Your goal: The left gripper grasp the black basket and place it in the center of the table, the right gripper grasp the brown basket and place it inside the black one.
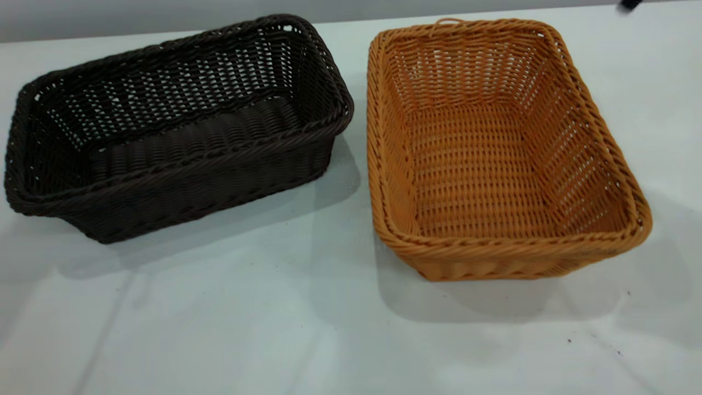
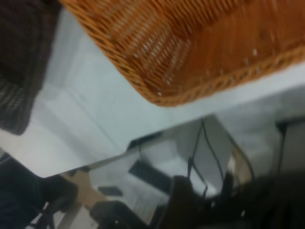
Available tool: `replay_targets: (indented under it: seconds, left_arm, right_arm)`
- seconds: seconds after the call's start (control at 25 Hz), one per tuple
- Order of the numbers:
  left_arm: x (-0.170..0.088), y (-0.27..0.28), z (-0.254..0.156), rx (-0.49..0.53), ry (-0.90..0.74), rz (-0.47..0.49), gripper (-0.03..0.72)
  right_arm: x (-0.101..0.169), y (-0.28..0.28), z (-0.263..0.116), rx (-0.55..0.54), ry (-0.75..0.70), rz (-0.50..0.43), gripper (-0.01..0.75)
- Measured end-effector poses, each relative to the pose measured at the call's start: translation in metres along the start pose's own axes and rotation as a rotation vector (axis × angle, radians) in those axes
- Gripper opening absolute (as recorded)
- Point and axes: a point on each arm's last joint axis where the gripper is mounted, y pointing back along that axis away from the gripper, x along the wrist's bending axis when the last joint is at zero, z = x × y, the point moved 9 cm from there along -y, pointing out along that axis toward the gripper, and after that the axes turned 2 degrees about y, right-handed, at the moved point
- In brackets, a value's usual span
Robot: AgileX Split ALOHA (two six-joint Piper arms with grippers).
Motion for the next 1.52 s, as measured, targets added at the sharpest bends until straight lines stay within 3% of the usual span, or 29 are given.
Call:
replay_targets:
  seconds: [0.28,0.68,0.92,1.52]
  left_arm:
    - [0.0,0.0,0.002,-0.011,0.002,0.002,0.508]
    - [0.0,0.0,0.002,-0.011,0.004,0.002,0.508]
    - [0.0,0.0,0.002,-0.011,0.004,0.002,0.508]
    - [0.0,0.0,0.001,-0.007,0.004,0.002,0.508]
  right_arm:
    - [-0.004,-0.056,-0.01,0.16,-0.174,-0.145,0.583]
    - [-0.021,-0.092,0.0,0.273,-0.265,-0.226,0.583]
    - [-0.026,-0.103,0.003,0.302,-0.282,-0.237,0.583]
    - [-0.028,-0.13,0.032,0.221,-0.235,-0.187,0.583]
